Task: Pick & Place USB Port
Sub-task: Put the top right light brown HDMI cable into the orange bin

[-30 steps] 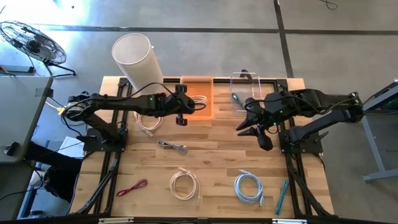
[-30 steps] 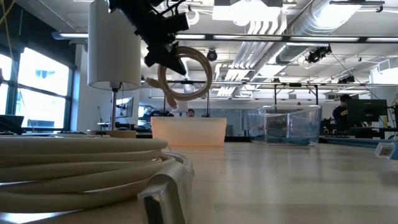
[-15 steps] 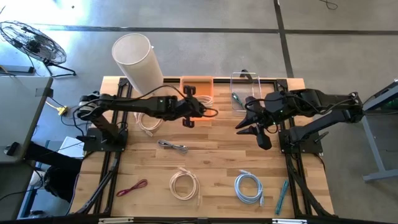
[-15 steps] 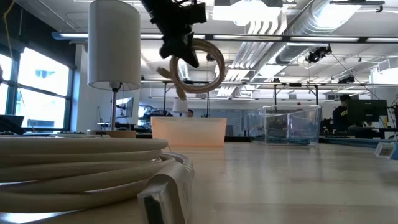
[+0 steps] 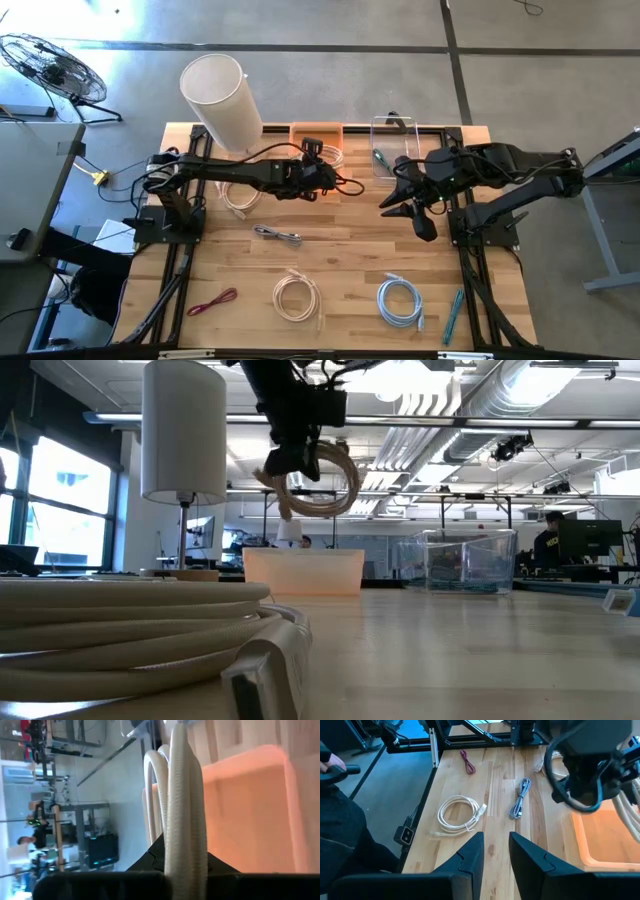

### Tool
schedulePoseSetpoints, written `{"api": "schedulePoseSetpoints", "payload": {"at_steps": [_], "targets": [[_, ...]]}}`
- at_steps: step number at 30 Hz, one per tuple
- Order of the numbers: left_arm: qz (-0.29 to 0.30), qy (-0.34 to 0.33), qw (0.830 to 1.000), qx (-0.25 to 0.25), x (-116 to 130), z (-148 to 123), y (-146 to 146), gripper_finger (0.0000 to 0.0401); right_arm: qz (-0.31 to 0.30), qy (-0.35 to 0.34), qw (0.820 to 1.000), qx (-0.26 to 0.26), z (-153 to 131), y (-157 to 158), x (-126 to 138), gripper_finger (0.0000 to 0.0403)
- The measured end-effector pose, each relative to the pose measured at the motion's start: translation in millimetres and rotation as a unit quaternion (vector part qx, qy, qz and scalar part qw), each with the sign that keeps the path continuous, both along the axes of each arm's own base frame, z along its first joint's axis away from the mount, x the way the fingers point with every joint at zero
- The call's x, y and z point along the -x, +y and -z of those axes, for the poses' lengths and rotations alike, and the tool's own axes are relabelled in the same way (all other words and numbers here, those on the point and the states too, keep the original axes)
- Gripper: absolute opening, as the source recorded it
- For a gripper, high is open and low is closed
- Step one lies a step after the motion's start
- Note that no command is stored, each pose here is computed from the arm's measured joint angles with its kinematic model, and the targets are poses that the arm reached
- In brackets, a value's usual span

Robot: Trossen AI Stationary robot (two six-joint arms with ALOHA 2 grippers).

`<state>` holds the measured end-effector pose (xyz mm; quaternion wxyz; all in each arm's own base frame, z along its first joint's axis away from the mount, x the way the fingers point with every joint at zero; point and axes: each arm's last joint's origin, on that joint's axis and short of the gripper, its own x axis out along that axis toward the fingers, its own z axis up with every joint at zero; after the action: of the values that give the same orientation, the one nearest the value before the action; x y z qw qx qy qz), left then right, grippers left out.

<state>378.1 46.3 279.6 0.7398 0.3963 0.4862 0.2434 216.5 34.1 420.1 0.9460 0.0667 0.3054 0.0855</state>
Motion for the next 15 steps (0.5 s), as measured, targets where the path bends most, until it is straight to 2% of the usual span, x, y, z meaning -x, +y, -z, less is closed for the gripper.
{"api": "schedulePoseSetpoints", "payload": {"at_steps": [2, 9, 15], "targets": [[0.003, -0.015, 1.000, -0.003, -7.3, 2.3, 3.3, 0.0009, 0.000, 0.002, 1.000, 0.001, 0.4, 0.0, 0.3, 0.0083], [-0.011, 0.034, 0.999, 0.020, -7.7, 24.1, 26.5, 0.0008, -0.002, 0.006, 1.000, -0.010, 0.6, 0.5, 0.5, 0.0083], [-0.023, 0.034, 0.999, 0.018, -7.3, 25.3, 36.5, 0.0008, -0.013, 0.015, 1.000, -0.015, 1.7, 3.8, 1.9, 0.0083]]}}
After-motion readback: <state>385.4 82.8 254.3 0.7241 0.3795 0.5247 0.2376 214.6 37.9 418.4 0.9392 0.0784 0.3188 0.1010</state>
